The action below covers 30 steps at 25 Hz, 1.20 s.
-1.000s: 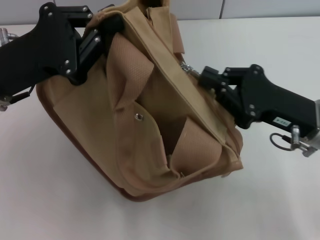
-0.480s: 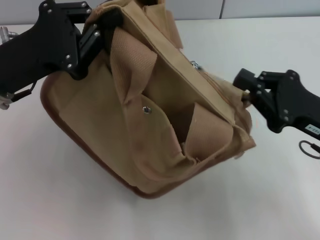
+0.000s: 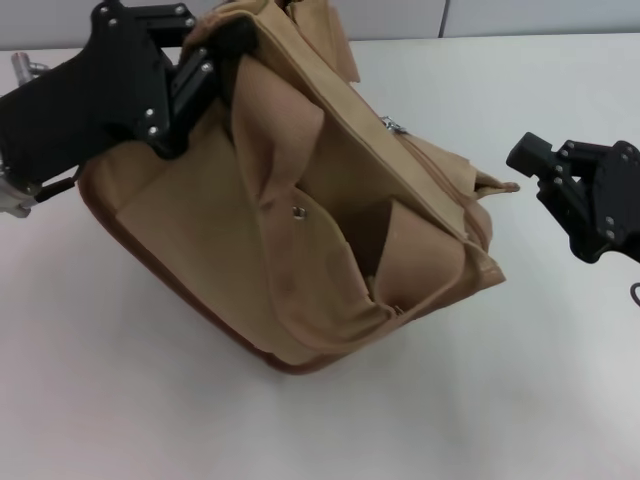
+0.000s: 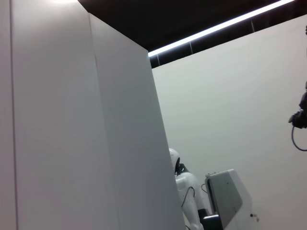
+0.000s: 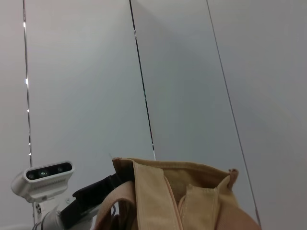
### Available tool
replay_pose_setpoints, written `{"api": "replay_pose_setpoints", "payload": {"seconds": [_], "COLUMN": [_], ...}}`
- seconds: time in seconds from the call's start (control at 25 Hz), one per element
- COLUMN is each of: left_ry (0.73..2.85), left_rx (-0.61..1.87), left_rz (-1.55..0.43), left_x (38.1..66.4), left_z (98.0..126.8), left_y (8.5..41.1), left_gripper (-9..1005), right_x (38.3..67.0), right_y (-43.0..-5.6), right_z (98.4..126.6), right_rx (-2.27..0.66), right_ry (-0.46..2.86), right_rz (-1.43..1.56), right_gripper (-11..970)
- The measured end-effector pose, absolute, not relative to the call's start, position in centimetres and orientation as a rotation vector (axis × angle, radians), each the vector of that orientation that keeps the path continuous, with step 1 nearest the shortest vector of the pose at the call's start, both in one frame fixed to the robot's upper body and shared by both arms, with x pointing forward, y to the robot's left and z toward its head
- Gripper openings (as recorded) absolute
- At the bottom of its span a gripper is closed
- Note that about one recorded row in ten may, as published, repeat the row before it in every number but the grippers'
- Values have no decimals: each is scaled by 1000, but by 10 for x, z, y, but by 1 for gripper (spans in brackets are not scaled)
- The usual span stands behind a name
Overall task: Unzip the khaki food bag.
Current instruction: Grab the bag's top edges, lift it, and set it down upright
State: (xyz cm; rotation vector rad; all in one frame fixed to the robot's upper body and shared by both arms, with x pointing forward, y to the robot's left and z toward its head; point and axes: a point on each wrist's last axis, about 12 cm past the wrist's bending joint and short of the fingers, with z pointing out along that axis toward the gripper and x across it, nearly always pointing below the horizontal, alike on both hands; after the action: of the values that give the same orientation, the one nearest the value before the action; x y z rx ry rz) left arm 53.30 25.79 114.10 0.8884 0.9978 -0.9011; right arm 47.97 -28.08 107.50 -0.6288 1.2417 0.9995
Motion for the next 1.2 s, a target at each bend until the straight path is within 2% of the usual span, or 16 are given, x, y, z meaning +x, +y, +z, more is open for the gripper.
{"api": "replay_pose_setpoints", "payload": {"seconds": [0.4,0.56,0.76,1.2], "left_ry": [992,991,991,992], "left_rx": [921,924,923,923], "left_rz": [-920,-921,-918,-923], "left_x": [534,535,535,535], "left_z": [1142,1142,1143,1142], "left_y": [253,252,253,251], "left_gripper": [44,44,44,44], "right_x": [507,522,524,525], "right_y": [-277,-274,-272,-263], "right_z": [1096,1104,1107,1105], "right_rx": [-775,-933,-1017,-1121], "right_ry": [1205,1244,1245,1247], "right_rz": [914,859,830,811], "right_gripper": [96,126,318,317]}}
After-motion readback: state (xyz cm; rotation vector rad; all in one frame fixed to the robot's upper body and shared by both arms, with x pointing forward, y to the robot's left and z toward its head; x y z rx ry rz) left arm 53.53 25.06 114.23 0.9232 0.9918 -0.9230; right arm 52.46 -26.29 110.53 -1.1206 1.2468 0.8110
